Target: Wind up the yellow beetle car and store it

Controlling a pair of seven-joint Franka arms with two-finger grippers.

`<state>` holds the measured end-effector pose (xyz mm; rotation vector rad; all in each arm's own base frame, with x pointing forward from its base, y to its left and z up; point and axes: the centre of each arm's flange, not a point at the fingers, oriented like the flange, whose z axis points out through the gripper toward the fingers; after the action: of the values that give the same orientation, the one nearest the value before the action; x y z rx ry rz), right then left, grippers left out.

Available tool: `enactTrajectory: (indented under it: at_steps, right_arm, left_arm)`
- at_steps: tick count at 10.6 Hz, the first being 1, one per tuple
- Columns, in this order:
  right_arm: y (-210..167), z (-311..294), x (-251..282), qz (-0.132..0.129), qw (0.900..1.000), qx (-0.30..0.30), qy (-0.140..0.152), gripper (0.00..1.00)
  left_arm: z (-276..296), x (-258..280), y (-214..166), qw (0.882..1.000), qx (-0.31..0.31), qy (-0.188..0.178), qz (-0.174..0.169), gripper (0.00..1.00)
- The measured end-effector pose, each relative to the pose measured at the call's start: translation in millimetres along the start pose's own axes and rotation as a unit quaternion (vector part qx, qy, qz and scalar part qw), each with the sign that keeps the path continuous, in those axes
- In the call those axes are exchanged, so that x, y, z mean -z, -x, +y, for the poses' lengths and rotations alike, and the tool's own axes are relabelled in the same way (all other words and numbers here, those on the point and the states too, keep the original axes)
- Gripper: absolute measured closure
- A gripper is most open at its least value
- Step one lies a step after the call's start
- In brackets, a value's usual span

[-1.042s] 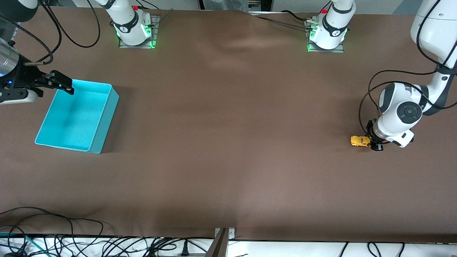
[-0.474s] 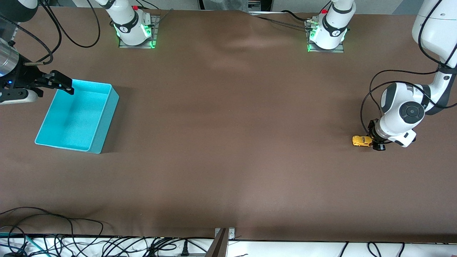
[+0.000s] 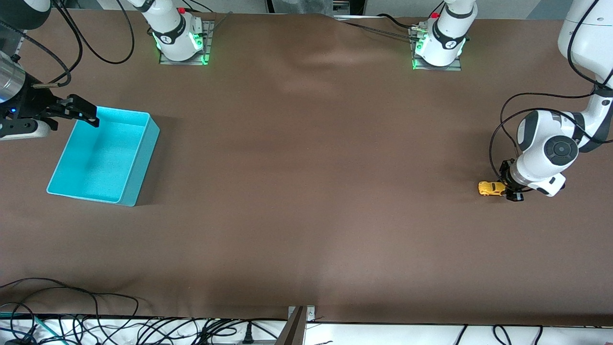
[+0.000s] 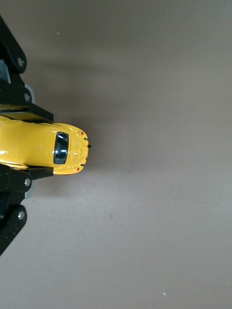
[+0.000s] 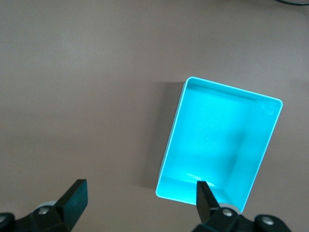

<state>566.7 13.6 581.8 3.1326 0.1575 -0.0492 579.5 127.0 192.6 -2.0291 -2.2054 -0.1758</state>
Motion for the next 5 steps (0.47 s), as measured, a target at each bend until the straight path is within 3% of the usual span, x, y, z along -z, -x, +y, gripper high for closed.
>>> enactTrajectory:
  at_steps: [5]
  right_arm:
    - [0,0,0,0.0,1.0,0.0,0.0,0.0]
  left_arm:
    - [-2,-4,-25,1.0,-0.008,-0.002,0.0,0.58]
